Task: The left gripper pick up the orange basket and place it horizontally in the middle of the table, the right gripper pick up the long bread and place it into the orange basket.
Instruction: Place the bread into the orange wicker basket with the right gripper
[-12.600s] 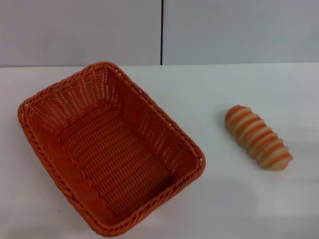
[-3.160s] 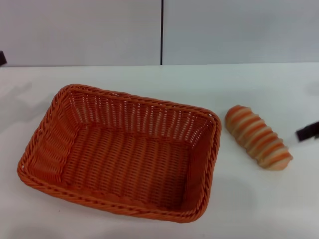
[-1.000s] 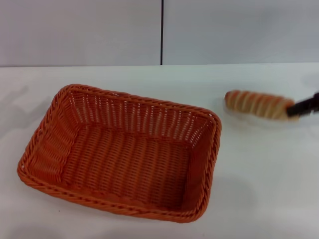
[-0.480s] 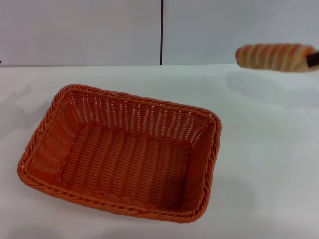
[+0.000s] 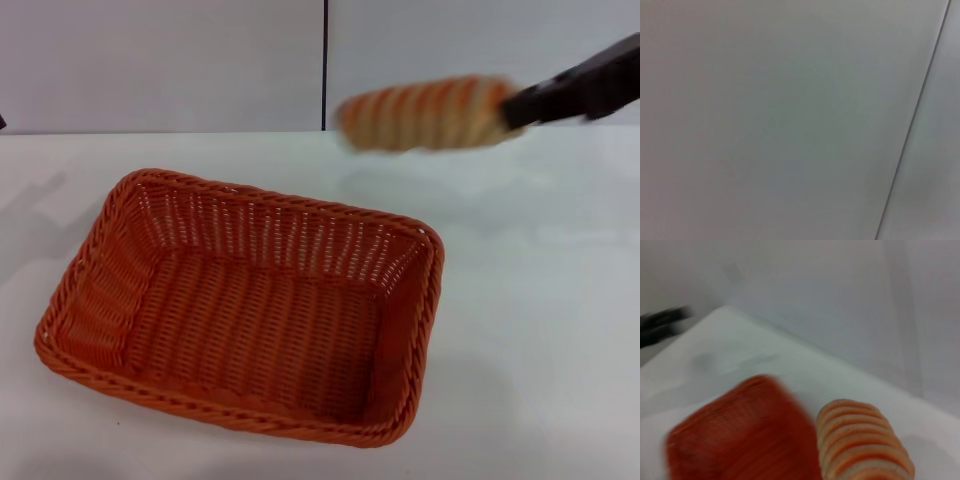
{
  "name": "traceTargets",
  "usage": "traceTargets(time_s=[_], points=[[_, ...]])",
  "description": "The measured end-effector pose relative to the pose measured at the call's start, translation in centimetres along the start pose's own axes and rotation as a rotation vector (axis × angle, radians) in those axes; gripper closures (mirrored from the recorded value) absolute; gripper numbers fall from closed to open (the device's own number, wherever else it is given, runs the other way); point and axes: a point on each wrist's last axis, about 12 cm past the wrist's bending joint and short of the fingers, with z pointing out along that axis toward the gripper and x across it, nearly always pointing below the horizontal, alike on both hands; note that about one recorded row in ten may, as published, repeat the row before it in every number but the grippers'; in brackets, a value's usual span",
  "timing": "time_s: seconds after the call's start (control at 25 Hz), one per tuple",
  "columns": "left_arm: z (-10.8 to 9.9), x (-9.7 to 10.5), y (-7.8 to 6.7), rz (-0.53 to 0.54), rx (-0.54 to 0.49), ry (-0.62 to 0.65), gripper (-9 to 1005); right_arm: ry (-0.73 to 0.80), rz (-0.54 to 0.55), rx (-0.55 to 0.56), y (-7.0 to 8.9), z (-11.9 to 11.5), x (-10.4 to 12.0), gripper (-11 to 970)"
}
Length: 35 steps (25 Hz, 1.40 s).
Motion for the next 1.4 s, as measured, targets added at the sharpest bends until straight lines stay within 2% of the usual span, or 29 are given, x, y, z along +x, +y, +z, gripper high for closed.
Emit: traceTargets(time_s=[0.08,0.12,0.16,0.32,0.48,0.56,0.64,0.76,0.96,1.12,1.16,1.4], points=[[0.0,0.0,0.0,0.000,0.001,0.000,185,0.053,-0.053,-0.095,1.6,2.3,-0.5,806],[0.0,0.2,-0.1,-0.008,0.008,-0.001,185,0.053,-0.053,-0.095,1.6,2.3,-0.5,809],[0.0,0.4,-0.2,-0.020,0.015,-0.005,185,0.084,-0.077,-0.149,2.3,3.7,-0.7,812],[-0.3,0.5,-0.3,-0.030,0.015,-0.020,185,0.111,-0.088,-0.207,2.7,5.6,-0.7,824],[-0.7,0.8,-0.5,-0.045,0.016,-0.036,185,0.133,-0.091,-0.290,2.1,7.6,-0.2,834],[-0.7,0.9,-0.5,-0.047,0.018,-0.038,185,0.109,-0.151,-0.381,1.9,8.6,0.4,836],[-0.8,0.9,-0.6,-0.048,0.021,-0.038,185,0.090,-0.176,-0.411,1.7,9.0,0.6,838],[-0.8,0.9,-0.7,-0.051,0.033,-0.041,185,0.056,-0.171,-0.456,0.6,10.1,1.6,842],[-0.8,1.0,-0.7,-0.055,0.036,-0.045,185,0.026,-0.143,-0.467,-0.5,10.4,2.6,832],[-0.8,1.0,-0.8,-0.054,0.038,-0.045,185,0.017,-0.139,-0.466,-0.7,10.2,2.8,806],[-0.8,1.0,-0.8,-0.052,0.041,-0.045,185,0.016,-0.140,-0.471,-0.8,10.1,3.0,582],[-0.8,1.0,-0.9,-0.052,0.044,-0.049,185,-0.011,-0.150,-0.476,-0.9,9.2,3.3,419]])
